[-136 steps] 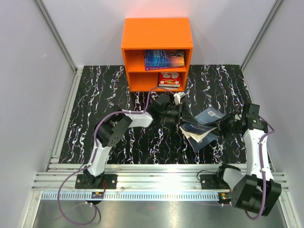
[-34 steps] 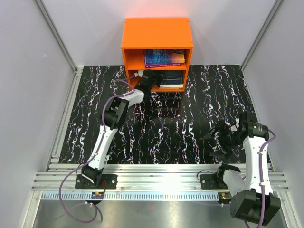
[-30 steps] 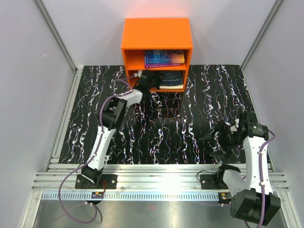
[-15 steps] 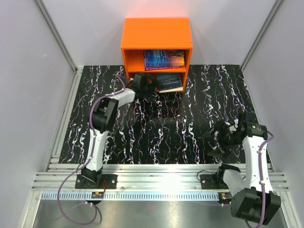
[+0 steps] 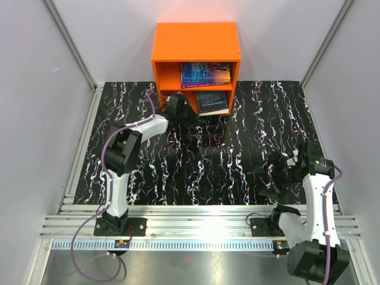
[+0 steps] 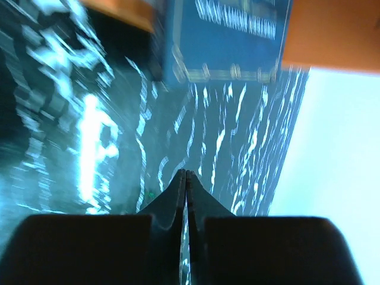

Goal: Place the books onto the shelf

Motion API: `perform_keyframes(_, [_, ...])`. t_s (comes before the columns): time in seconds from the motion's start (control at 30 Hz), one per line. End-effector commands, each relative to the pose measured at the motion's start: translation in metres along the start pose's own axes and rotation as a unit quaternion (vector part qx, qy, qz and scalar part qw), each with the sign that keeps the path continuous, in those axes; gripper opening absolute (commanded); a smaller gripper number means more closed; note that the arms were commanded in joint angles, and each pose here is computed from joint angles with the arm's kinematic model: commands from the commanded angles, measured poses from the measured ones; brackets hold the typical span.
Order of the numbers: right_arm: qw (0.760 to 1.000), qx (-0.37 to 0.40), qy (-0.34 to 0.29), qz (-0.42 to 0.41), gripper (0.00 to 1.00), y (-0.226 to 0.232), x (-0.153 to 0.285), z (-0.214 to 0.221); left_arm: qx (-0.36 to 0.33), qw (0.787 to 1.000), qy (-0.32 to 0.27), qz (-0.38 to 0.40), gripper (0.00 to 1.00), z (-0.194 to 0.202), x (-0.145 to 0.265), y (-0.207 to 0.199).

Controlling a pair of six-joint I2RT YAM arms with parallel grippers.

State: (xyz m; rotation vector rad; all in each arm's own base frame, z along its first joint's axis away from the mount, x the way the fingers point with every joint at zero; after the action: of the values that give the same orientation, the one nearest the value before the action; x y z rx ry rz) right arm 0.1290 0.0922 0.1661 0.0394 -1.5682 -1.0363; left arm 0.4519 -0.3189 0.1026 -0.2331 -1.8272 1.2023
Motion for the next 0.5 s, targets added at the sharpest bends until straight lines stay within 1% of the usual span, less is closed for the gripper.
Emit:
perform_keyframes(0.0, [1.000, 0.004, 0.001, -0.012, 1.00, 0.002, 0.000, 0.006, -0.024, 0.999, 0.031, 0.026, 0.00, 0.024, -0.015, -0.019])
perform_keyframes(0.07, [1.000, 0.003, 0.000, -0.011, 1.00, 0.000, 0.000, 0.009, -0.034, 0.999, 0.037, 0.020, 0.00, 0.034, -0.026, -0.022])
perform_keyframes(0.1, [1.000, 0.004, -0.001, -0.012, 1.00, 0.000, 0.001, 0.009, -0.046, 0.998, 0.032, 0.023, 0.00, 0.033, -0.032, -0.034])
perform_keyframes(0.23, [1.000, 0.000, -0.003, -0.009, 1.00, -0.003, 0.001, 0.015, -0.056, 0.998, 0.009, -0.022, 0.00, 0.032, -0.043, -0.029])
perform_keyframes(0.33, [1.000, 0.002, -0.008, -0.006, 1.00, -0.005, 0.003, 0.018, -0.058, 0.997, -0.024, -0.047, 0.00, 0.020, -0.042, -0.025])
perform_keyframes(0.37, [1.000, 0.001, -0.006, -0.002, 1.00, -0.007, 0.003, 0.020, -0.062, 0.995, -0.045, -0.064, 0.00, 0.013, -0.039, -0.021])
perform_keyframes(0.43, [1.000, 0.003, -0.007, 0.005, 1.00, -0.010, 0.005, 0.024, -0.071, 0.992, -0.063, -0.078, 0.00, 0.007, -0.036, -0.017])
perform_keyframes(0.47, [1.000, 0.003, -0.009, 0.006, 1.00, -0.012, 0.005, 0.025, -0.076, 0.989, -0.084, -0.095, 0.00, -0.002, -0.035, -0.014])
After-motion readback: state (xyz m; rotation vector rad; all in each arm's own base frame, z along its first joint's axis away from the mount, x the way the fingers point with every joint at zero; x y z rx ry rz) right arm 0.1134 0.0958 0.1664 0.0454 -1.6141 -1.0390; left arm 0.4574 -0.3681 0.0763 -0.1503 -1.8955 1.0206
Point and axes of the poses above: each gripper's point midway between its finger pads, its own x axis back along the fingers, its own y axis along the line the jaws close on, z = x × y, the point moved 1 cm from there along x, back along the fingers, and after that the axes turned 9 degrees about x, right-handed, at the moved point
